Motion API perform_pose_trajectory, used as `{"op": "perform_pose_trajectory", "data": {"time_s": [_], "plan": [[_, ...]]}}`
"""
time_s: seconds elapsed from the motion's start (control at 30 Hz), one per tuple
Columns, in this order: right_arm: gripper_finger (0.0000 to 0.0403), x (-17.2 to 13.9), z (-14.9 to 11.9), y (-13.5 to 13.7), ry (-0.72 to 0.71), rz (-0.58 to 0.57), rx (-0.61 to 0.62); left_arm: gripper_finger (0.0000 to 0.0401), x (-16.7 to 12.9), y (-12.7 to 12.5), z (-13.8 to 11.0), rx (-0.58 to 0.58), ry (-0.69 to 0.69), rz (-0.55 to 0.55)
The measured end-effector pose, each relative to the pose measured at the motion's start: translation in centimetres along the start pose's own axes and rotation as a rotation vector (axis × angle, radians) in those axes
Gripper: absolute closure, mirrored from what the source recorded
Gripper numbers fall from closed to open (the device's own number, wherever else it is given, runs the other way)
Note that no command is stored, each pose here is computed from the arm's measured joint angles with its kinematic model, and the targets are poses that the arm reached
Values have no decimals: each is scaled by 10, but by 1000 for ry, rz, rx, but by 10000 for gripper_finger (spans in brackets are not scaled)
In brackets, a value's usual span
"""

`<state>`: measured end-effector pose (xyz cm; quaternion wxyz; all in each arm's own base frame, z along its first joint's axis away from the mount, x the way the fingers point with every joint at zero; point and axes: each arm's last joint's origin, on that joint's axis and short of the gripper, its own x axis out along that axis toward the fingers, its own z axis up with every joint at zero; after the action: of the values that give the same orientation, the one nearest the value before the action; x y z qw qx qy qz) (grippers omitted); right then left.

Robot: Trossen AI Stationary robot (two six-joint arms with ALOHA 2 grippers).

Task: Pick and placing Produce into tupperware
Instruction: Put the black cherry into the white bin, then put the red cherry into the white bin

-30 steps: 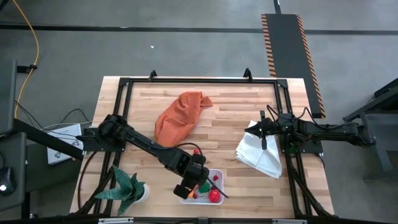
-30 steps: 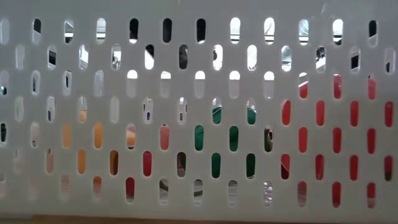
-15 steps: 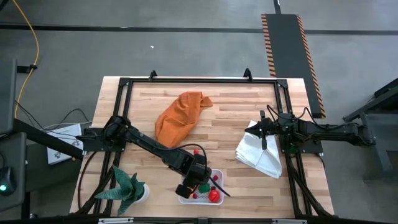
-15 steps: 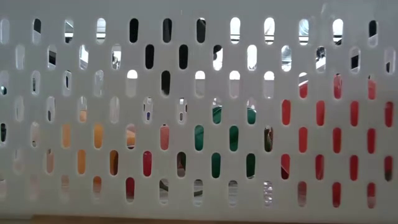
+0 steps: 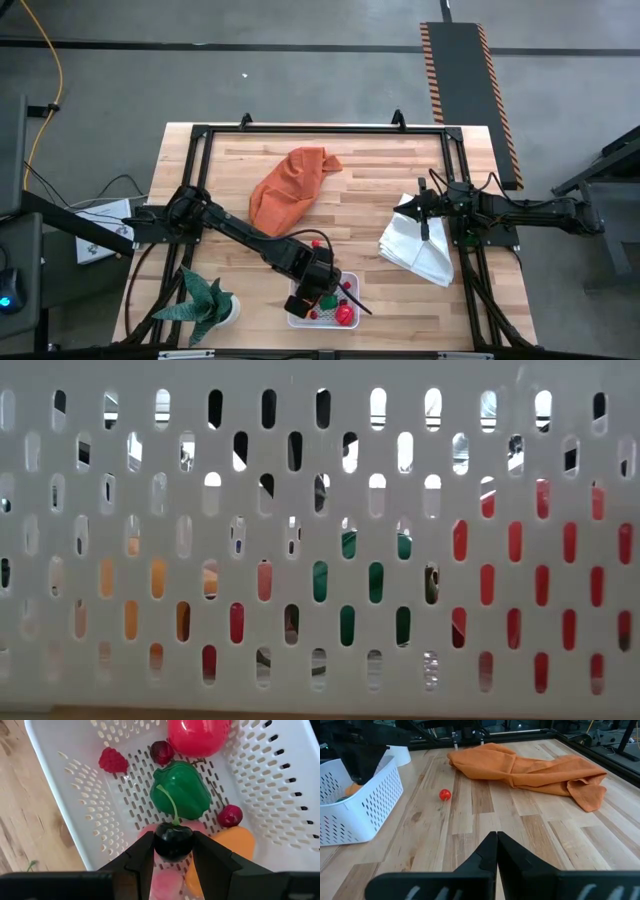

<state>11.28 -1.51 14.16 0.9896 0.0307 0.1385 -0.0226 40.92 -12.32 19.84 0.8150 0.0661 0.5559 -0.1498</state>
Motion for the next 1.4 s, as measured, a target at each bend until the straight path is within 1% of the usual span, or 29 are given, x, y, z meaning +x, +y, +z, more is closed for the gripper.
{"op": "perform_pose_trajectory", "data": {"time_s": [0.23,0.3,0.53,0.67,0.9,1.03,1.2,1.4], "plan": [[402,0,0,0,0,0,0,283,0,0,0,3,1,1],[402,0,0,0,0,0,0,274,0,0,0,2,1,1],[402,0,0,0,0,-5,0,222,0,0,0,-12,1,-6],[402,0,0,0,0,-4,0,214,0,0,0,-13,1,-16],[402,0,0,0,0,-4,0,232,0,1,0,-22,2,-60],[402,0,0,0,0,-4,0,243,-1,7,-1,-45,1,-142],[402,0,0,0,0,-3,0,254,-3,19,-2,-105,12,-219],[402,0,0,0,0,-3,0,284,-8,21,-4,-112,18,-237]]}}
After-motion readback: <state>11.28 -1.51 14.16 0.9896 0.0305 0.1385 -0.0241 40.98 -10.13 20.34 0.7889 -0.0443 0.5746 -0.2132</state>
